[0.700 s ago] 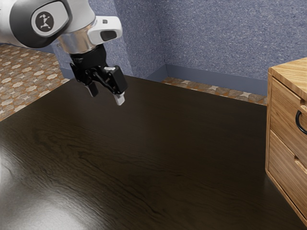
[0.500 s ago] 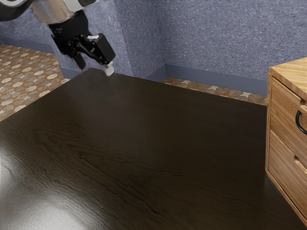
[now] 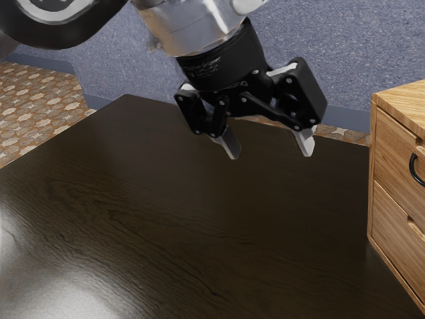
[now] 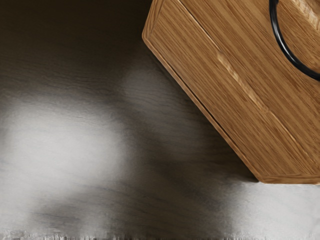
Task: Pull the drawer handle with one arm to open the drawer
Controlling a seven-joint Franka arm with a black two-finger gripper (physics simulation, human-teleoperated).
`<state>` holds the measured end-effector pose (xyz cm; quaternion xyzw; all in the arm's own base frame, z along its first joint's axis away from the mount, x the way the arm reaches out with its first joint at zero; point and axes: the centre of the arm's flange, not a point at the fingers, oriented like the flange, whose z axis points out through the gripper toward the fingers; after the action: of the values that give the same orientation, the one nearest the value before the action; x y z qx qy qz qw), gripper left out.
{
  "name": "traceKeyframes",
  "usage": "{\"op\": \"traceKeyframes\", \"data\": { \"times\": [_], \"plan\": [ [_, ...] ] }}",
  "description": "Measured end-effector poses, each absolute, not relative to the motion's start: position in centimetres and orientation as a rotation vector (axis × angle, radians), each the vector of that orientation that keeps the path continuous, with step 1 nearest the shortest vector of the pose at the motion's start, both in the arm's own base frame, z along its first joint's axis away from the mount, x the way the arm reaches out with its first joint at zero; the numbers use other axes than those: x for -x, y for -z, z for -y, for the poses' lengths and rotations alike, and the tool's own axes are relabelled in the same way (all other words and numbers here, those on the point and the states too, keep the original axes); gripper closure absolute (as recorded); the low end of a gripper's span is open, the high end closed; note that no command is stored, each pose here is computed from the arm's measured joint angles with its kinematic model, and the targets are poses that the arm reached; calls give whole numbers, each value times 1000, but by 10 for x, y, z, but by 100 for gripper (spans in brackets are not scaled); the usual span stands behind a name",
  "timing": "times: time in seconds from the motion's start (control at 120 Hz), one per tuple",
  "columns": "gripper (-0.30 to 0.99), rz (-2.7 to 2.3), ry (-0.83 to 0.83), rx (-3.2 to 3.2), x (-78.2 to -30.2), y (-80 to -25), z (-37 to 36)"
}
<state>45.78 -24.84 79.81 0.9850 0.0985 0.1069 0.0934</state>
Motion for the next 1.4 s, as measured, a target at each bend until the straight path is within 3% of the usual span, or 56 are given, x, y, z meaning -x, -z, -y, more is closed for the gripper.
{"op": "traceKeyframes", "data": {
  "times": [0.1, 0.192, 0.267, 0.65, 1.4],
  "plan": [
    [0, -386, -344, -2898, -429, -785, 272],
    [0, -818, -421, -2803, -460, -767, 176],
    [0, -965, -447, -2723, -474, -747, 157],
    [0, -1012, -556, -2473, -485, -709, 236],
    [0, -1015, -518, -2338, -497, -677, 301]
  ]
}}
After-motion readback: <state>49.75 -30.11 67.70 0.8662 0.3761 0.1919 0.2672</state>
